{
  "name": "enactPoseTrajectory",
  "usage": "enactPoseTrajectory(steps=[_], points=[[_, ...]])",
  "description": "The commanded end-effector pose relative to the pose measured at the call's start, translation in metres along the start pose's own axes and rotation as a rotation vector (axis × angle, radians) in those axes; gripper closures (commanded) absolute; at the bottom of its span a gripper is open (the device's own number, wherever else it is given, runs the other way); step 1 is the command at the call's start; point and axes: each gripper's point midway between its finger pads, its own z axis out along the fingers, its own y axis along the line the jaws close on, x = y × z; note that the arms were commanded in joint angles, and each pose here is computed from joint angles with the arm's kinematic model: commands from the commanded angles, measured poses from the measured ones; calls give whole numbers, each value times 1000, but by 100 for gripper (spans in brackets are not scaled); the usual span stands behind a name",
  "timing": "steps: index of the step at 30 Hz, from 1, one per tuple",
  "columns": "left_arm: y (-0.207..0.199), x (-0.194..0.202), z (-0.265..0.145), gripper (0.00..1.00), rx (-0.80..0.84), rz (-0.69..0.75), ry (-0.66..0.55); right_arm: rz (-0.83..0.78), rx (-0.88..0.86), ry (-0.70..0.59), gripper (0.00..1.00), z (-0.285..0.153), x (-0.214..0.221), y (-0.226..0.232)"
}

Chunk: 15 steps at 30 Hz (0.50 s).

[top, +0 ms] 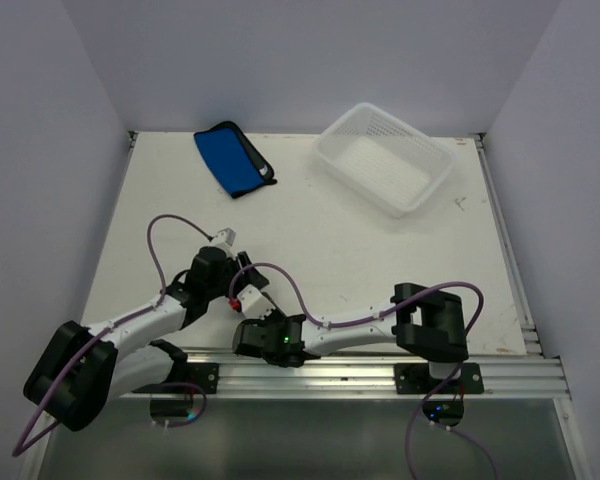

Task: Roll the towels
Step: Roll the towel

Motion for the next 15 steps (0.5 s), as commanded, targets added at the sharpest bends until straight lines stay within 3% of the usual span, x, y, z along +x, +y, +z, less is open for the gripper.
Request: enactPoseTrajectory(steps=[1,8,15], points=[[-2,9,-4,47,48,-7,12,-55,25,37,66,2,10,0],[-3,11,-19,46,68,-15,-12,-17,-30,35,59,1,11,10],[0,29,-13,47,103,-52,39,13,-79,55,54,5,19,22]])
